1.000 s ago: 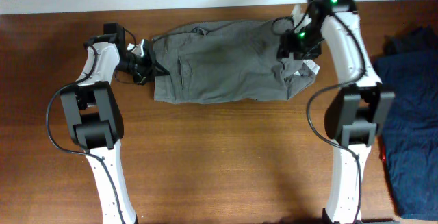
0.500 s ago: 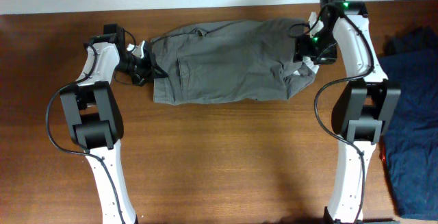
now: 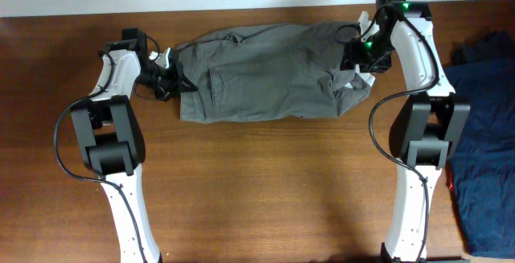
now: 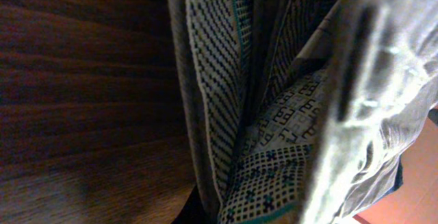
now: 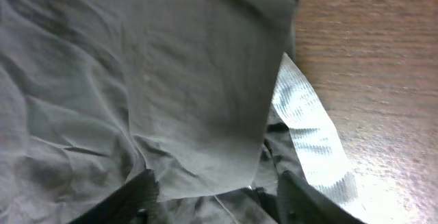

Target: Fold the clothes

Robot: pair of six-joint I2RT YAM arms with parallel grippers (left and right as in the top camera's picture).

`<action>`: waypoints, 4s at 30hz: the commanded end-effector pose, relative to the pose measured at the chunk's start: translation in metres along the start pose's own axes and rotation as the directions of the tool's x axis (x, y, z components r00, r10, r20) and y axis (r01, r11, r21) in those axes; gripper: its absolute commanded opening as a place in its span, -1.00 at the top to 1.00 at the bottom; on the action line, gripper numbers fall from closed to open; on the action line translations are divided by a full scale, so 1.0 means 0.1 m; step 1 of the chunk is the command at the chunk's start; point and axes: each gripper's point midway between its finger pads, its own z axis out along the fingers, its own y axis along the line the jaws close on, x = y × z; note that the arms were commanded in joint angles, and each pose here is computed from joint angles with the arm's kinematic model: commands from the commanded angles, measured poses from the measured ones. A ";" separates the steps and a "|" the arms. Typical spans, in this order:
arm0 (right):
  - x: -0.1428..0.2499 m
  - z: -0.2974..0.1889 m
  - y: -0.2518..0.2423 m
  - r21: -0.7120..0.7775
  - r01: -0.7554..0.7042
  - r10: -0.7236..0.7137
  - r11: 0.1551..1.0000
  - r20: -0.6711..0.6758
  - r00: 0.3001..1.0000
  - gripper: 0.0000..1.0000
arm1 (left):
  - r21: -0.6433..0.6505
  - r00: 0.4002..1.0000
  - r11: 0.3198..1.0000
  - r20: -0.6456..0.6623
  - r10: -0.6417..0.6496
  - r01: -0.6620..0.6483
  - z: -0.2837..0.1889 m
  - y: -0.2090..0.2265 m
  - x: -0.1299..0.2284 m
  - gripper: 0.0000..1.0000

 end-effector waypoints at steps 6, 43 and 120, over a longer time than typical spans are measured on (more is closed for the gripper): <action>0.01 0.20 0.04 -0.038 0.006 -0.007 0.999 -0.017 1.000 0.54 | -0.034 1.000 0.999 -0.001 0.013 -0.013 0.01 0.13 0.00 0.98; 0.03 -0.33 -0.21 0.069 0.085 -0.083 0.994 -0.029 0.996 -1.00 | -0.124 0.999 0.992 0.005 0.032 -0.031 0.00 0.29 -0.02 0.98; -0.17 -0.83 -0.06 0.127 0.033 -0.045 0.991 0.100 0.994 -0.97 | -0.083 0.981 0.978 0.020 0.192 -0.190 -0.17 0.03 -0.35 -0.98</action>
